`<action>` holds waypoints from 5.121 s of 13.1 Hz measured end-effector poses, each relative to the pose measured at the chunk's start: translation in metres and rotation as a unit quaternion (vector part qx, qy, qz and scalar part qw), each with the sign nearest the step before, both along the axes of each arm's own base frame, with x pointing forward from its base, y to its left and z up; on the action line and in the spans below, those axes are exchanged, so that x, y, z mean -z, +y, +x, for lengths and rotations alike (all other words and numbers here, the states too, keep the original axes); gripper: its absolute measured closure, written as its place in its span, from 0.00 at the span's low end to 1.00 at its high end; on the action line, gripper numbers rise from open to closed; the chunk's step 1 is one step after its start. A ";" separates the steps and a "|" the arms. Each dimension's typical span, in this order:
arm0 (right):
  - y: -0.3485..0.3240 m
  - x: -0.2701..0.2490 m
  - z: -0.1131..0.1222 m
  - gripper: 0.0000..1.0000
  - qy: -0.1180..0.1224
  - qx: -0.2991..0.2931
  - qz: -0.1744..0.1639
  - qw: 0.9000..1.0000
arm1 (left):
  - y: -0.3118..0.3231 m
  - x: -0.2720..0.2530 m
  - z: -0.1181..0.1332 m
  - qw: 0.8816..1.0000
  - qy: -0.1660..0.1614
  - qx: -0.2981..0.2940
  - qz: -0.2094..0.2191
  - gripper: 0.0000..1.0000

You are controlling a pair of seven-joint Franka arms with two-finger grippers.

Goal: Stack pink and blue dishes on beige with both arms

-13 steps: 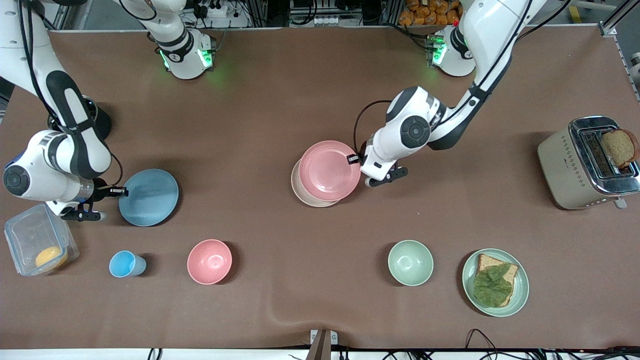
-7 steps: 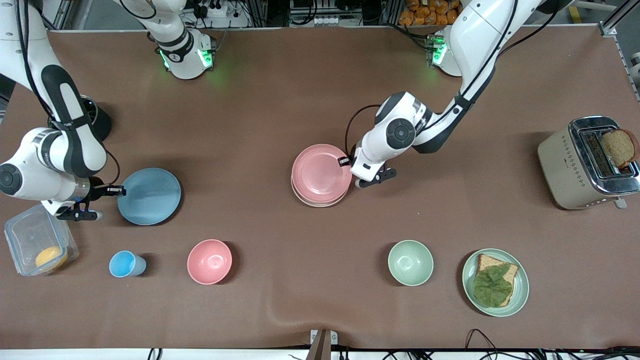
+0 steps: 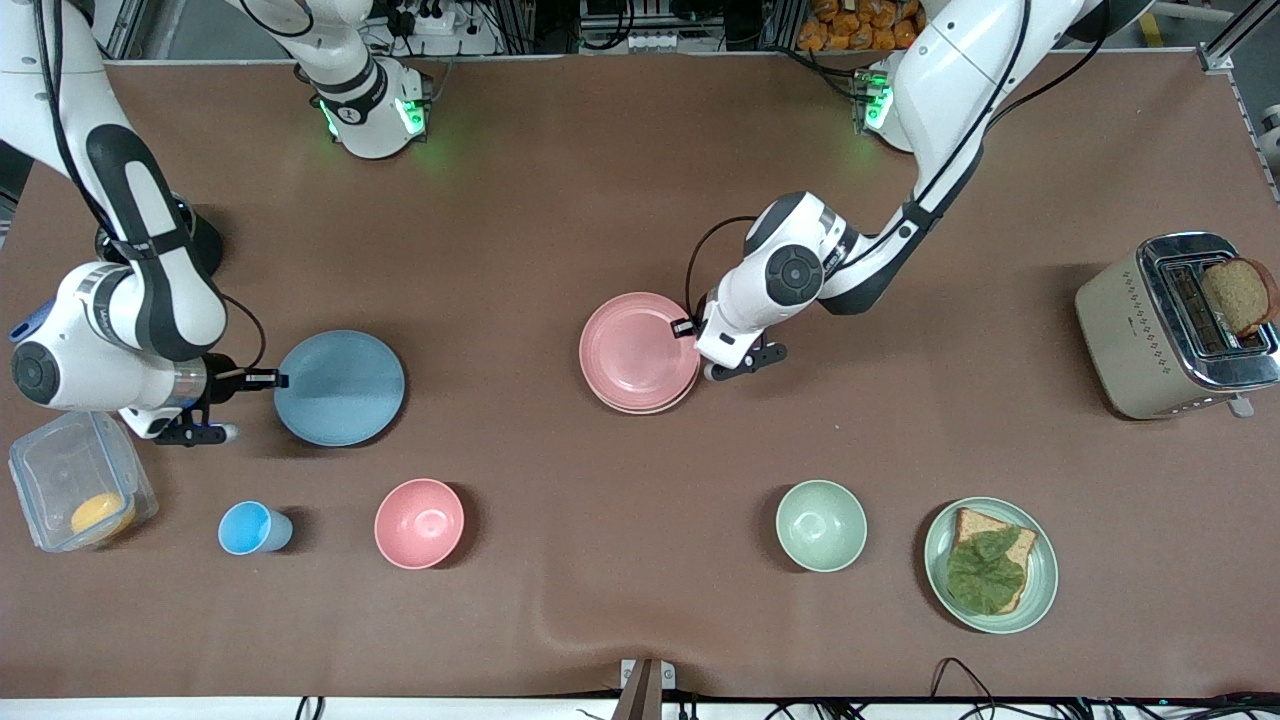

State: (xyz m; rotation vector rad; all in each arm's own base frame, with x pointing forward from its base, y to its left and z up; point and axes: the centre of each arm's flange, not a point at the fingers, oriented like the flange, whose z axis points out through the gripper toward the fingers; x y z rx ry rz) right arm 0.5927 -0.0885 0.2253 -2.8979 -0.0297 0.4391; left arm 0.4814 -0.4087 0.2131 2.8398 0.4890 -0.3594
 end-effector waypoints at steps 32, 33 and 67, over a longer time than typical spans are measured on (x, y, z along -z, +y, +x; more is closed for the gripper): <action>0.467 -0.002 -0.051 0.94 0.023 -0.004 0.063 0.998 | 0.336 -0.410 0.073 0.966 -0.104 0.188 0.143 0.00; 0.466 -0.002 -0.050 0.93 0.023 -0.004 0.062 0.998 | 0.335 -0.410 0.073 0.966 -0.104 0.189 0.143 0.00; 0.050 -0.363 -0.041 0.00 -0.137 0.003 -0.082 0.987 | 0.352 -0.444 0.034 0.979 -0.093 0.133 0.127 0.00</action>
